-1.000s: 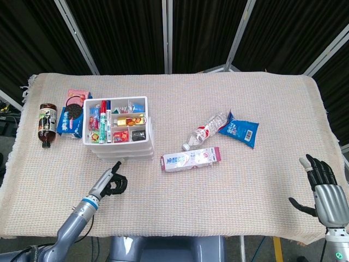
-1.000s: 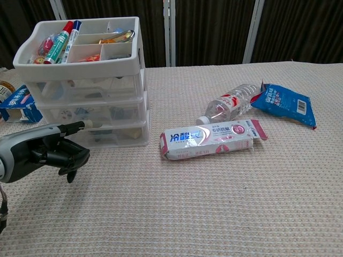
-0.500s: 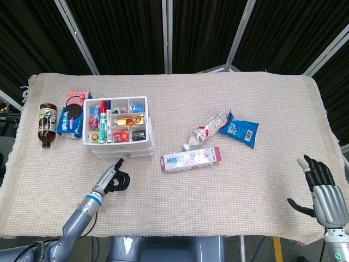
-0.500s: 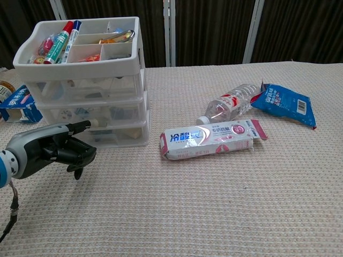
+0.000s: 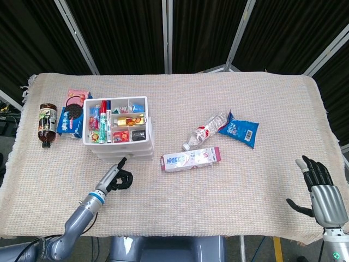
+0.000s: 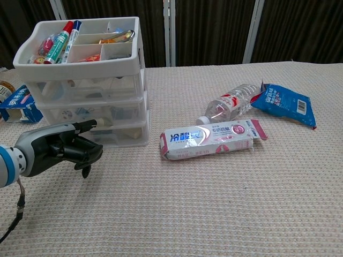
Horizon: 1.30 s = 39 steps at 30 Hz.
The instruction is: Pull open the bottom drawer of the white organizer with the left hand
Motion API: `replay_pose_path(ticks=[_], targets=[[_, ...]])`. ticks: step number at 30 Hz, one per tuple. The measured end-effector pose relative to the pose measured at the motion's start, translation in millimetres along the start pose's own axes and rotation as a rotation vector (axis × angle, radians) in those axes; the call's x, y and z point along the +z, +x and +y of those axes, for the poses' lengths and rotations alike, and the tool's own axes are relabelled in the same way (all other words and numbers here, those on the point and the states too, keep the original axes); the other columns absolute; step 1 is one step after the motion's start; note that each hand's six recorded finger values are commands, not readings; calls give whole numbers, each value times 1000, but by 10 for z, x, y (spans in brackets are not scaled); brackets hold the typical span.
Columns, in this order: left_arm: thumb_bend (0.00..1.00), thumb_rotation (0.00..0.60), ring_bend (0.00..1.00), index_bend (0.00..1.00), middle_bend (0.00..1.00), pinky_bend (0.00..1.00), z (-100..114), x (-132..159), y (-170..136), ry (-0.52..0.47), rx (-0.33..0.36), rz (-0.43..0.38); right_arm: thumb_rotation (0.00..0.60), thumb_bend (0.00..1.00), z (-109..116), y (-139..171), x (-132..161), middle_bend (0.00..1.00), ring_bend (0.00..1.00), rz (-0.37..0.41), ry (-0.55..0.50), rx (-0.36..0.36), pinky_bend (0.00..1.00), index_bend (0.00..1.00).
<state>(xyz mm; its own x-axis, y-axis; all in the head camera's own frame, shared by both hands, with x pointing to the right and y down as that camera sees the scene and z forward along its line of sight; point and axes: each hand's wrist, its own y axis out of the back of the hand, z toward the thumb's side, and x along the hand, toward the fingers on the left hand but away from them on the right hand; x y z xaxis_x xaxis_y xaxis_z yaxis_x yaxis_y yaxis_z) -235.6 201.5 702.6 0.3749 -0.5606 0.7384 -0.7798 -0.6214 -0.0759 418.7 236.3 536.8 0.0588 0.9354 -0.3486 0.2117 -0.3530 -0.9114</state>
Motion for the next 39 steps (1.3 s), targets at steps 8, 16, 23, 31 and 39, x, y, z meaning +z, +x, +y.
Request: replay_pose_path(ticks=[8, 16, 23, 31, 39], targets=[[649, 600, 780, 0, 756, 611, -28, -3, 15, -57, -25, -12, 600, 57, -1, 1, 2, 0, 0, 0, 1, -1, 0, 0], [649, 600, 780, 11, 756, 611, -49, -26, -4, -65, -38, -27, 600, 56, -24, 8, 12, 0, 0, 2, 3, 7, 0, 0], [649, 600, 780, 60, 756, 611, -76, -63, -69, -72, -50, -40, 600, 56, -18, 19, 22, 0, 0, 4, 3, 4, 0, 0], [649, 600, 780, 72, 756, 611, -85, -184, -191, -67, -57, -40, 600, 56, -22, 25, 35, 0, 0, 8, 4, 5, 0, 0], [649, 600, 780, 72, 756, 611, -56, -283, -292, -51, -44, -47, 600, 55, -32, 27, 40, 0, 0, 8, 7, 7, 0, 0]])
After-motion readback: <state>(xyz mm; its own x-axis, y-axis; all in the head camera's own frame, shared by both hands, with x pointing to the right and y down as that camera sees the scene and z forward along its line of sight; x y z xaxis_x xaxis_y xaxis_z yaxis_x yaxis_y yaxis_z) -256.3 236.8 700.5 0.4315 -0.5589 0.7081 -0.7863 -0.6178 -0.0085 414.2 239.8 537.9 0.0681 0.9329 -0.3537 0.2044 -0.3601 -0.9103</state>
